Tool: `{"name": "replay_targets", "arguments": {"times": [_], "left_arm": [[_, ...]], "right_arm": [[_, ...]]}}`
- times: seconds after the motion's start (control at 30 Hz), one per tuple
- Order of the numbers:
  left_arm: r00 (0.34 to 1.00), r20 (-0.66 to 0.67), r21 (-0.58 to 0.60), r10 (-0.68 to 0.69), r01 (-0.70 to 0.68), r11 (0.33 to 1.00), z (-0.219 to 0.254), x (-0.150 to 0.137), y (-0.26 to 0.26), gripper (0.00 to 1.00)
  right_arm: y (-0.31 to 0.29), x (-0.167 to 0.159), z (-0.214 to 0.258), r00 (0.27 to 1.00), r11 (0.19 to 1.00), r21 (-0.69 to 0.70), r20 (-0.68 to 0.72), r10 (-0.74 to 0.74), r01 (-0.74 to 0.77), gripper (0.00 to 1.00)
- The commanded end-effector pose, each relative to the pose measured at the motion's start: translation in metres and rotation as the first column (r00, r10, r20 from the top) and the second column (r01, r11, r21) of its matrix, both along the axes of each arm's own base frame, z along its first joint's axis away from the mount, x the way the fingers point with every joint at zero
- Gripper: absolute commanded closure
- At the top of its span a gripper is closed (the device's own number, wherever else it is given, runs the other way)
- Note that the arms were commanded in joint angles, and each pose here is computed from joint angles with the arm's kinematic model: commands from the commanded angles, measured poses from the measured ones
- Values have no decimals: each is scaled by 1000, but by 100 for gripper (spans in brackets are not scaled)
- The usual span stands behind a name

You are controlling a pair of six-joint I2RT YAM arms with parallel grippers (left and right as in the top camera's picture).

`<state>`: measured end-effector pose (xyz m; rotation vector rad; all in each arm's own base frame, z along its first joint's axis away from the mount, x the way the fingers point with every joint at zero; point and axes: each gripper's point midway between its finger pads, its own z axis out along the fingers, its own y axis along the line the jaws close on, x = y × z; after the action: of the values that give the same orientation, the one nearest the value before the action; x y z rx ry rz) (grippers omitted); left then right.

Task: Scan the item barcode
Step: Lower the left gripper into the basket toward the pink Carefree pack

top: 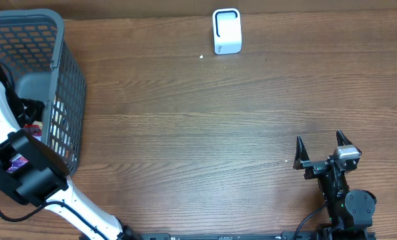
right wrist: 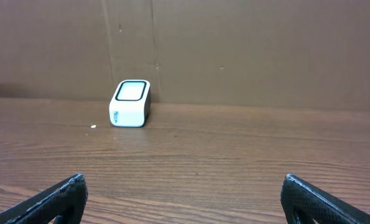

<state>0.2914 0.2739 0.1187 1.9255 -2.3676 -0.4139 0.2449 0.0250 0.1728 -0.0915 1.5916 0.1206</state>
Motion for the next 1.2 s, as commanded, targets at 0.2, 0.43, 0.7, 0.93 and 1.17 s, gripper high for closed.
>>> {"name": "replay_targets", "arguments": {"times": [0.2,0.43,0.7,0.93,1.17], "left_arm": [[999,-34,0,18,-18,1000,-13,-6,-1,80],[999,-34,0,18,-18,1000,-13,-6,-1,96],[999,-9,7,-34,34,999,7,-2,1,96],[974,169,65,-149,140,988,69,25,4,96],[929,321,175,-182,131,976,135,28,-1,96]], "right_arm": [[-4,0,-2,1000,1000,-1,4,-18,18,0],[-4,0,-2,1000,1000,-1,4,-18,18,0],[-4,0,-2,1000,1000,-1,4,-18,18,0],[-4,0,-2,1000,1000,-1,4,-18,18,0],[-4,0,-2,1000,1000,-1,4,-18,18,0]]}}
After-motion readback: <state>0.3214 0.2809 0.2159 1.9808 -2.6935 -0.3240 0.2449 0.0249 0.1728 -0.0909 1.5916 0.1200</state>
